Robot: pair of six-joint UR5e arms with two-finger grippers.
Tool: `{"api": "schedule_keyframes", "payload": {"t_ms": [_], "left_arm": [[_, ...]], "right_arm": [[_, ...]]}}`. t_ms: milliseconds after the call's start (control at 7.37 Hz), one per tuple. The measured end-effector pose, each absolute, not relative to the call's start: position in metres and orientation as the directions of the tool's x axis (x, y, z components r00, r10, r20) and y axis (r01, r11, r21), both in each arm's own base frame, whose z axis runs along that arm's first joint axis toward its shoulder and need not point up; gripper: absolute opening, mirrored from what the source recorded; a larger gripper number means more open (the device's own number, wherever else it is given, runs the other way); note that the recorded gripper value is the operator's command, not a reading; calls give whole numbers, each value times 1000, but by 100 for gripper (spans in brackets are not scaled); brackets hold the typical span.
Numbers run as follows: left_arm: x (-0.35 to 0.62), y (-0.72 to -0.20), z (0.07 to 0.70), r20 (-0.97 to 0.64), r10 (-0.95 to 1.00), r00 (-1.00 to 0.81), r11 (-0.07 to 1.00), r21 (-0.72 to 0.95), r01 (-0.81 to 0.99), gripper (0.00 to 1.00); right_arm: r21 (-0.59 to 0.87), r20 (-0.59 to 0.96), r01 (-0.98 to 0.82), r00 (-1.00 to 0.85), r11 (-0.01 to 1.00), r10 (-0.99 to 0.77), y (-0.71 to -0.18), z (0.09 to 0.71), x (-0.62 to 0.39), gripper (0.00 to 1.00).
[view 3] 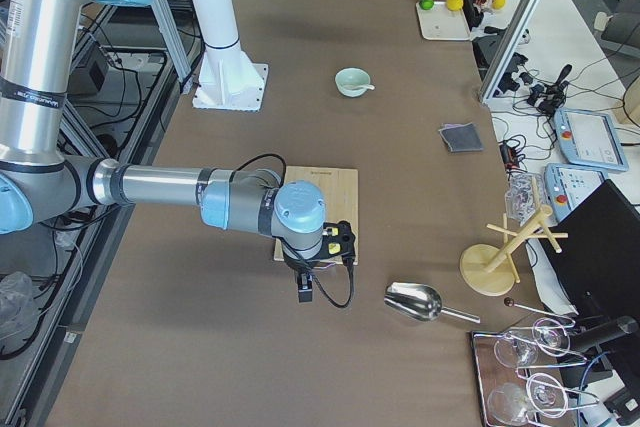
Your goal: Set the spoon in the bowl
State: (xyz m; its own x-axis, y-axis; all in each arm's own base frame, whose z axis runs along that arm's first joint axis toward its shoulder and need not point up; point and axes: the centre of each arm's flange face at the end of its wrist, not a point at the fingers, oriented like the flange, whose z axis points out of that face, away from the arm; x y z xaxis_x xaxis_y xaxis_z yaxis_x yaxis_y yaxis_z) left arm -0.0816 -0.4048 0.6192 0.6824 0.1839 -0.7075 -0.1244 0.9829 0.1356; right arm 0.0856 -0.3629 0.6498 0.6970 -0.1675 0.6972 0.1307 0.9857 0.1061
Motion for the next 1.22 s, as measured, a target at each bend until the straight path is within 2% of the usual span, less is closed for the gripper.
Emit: {"api": "schedule_keyframes", "payload": {"t_ms": [1221], "left_arm": [[-82,-405,618,-708,185,682,983,138,-123,99]], "right_arm": [[114,696,141,695,983,-181,-363,649,84,100]]}}
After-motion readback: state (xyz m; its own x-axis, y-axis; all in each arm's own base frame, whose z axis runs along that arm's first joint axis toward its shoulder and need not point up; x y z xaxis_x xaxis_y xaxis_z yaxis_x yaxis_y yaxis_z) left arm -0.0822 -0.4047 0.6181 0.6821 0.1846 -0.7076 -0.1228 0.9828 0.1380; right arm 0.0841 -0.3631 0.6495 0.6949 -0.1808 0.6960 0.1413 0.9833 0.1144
